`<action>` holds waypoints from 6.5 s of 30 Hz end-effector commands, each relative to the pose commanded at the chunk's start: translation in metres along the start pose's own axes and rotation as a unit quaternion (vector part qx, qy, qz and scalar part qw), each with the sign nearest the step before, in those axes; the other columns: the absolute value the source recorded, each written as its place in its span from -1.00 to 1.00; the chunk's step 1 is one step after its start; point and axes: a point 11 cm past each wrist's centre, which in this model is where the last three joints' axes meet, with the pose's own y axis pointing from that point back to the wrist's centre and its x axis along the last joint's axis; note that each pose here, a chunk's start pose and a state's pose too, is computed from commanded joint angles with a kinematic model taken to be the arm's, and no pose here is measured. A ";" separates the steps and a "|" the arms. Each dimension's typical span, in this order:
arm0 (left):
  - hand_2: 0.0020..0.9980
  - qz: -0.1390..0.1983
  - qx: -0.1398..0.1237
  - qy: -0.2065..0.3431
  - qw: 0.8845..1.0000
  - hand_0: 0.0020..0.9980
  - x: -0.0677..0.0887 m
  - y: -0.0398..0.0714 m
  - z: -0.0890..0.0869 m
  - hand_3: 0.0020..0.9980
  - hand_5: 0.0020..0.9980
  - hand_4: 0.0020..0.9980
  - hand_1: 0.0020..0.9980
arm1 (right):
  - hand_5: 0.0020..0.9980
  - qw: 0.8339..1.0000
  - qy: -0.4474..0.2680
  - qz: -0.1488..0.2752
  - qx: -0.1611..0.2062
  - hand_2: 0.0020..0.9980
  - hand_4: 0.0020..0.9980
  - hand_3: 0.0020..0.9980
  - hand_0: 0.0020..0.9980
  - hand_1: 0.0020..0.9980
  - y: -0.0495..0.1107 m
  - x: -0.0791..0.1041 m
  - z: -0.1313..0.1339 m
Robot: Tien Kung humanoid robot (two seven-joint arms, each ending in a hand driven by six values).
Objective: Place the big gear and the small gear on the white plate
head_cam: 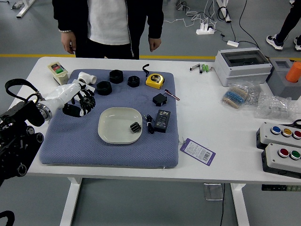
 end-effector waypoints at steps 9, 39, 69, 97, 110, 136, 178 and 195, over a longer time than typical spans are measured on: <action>-0.11 -0.011 -0.042 -0.041 0.998 -0.33 -0.006 0.018 0.025 0.09 -1.00 0.04 -0.21 | 0.36 1.000 0.000 -0.001 0.001 0.45 0.58 0.12 0.38 0.38 0.000 0.000 -0.001; -0.03 -0.057 -0.085 -0.040 0.994 -0.32 -0.057 0.005 0.071 0.10 -1.00 -0.01 -0.16 | 0.36 1.000 0.002 -0.002 0.006 0.45 0.58 0.12 0.38 0.38 0.000 -0.002 -0.004; 0.43 -0.010 -0.084 -0.027 0.996 0.10 -0.034 0.002 0.074 0.21 -0.70 0.97 0.32 | 0.36 1.000 0.006 0.002 0.003 0.45 0.58 0.12 0.38 0.38 0.000 0.003 0.001; 0.29 0.311 0.276 0.338 0.844 0.15 -0.065 0.159 -0.140 0.15 -0.69 0.47 0.15 | 0.36 1.000 0.005 -0.003 0.003 0.45 0.58 0.12 0.37 0.38 0.000 -0.001 0.000; 0.38 0.375 0.158 0.552 0.728 0.17 -0.044 0.154 -0.133 0.14 -0.48 0.45 0.23 | 0.36 1.000 0.004 -0.005 0.003 0.45 0.58 0.12 0.37 0.38 0.000 -0.003 0.000; 0.75 0.126 0.004 0.705 0.698 0.65 -0.059 0.108 -0.054 0.67 0.80 0.74 0.69 | 0.36 1.000 0.010 0.000 -0.002 0.45 0.58 0.12 0.37 0.38 0.000 0.001 0.006; 0.83 0.149 -0.002 0.679 0.719 0.70 -0.054 0.107 -0.051 0.84 0.85 0.75 0.75 | 0.36 1.000 0.003 -0.001 0.004 0.45 0.58 0.12 0.39 0.37 0.000 -0.001 -0.001; 0.84 0.147 0.003 0.680 0.719 0.70 -0.058 0.106 -0.052 0.84 0.85 0.75 0.74 | 0.36 1.000 0.004 -0.001 0.006 0.45 0.58 0.12 0.39 0.37 0.000 -0.001 -0.002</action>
